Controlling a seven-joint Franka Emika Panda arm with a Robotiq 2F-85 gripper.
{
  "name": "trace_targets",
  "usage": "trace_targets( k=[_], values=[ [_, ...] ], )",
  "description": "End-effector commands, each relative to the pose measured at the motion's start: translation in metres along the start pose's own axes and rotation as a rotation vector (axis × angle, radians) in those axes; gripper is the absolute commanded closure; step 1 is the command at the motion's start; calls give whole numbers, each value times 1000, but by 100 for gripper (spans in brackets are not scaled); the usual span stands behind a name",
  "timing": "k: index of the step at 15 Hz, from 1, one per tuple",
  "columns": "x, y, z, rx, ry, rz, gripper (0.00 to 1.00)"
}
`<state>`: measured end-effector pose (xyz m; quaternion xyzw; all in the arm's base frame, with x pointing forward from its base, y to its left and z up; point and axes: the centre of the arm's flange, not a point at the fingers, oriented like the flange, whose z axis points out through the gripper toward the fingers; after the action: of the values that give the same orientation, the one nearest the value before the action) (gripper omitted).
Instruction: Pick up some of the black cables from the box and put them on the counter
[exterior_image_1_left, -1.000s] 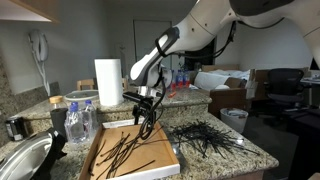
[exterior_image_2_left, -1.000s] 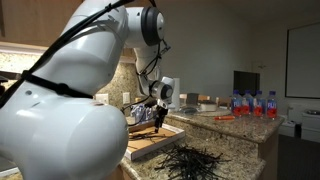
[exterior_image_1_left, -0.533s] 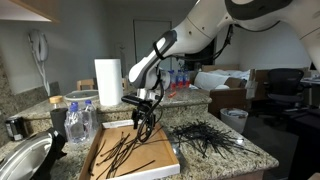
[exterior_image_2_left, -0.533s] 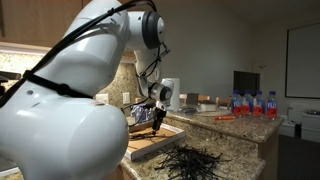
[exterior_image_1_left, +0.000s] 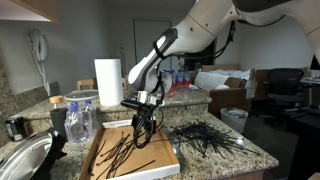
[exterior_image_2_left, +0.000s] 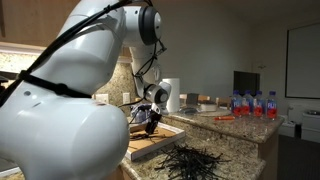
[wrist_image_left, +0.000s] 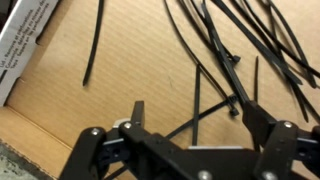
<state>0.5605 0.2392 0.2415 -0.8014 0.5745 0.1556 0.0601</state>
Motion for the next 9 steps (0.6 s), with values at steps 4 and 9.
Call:
trace_targets(
  k=[4,9],
  values=[
    [7,41,1,-35,-79,72,0],
    [33,41,3,-28,-96,136,0]
  ],
)
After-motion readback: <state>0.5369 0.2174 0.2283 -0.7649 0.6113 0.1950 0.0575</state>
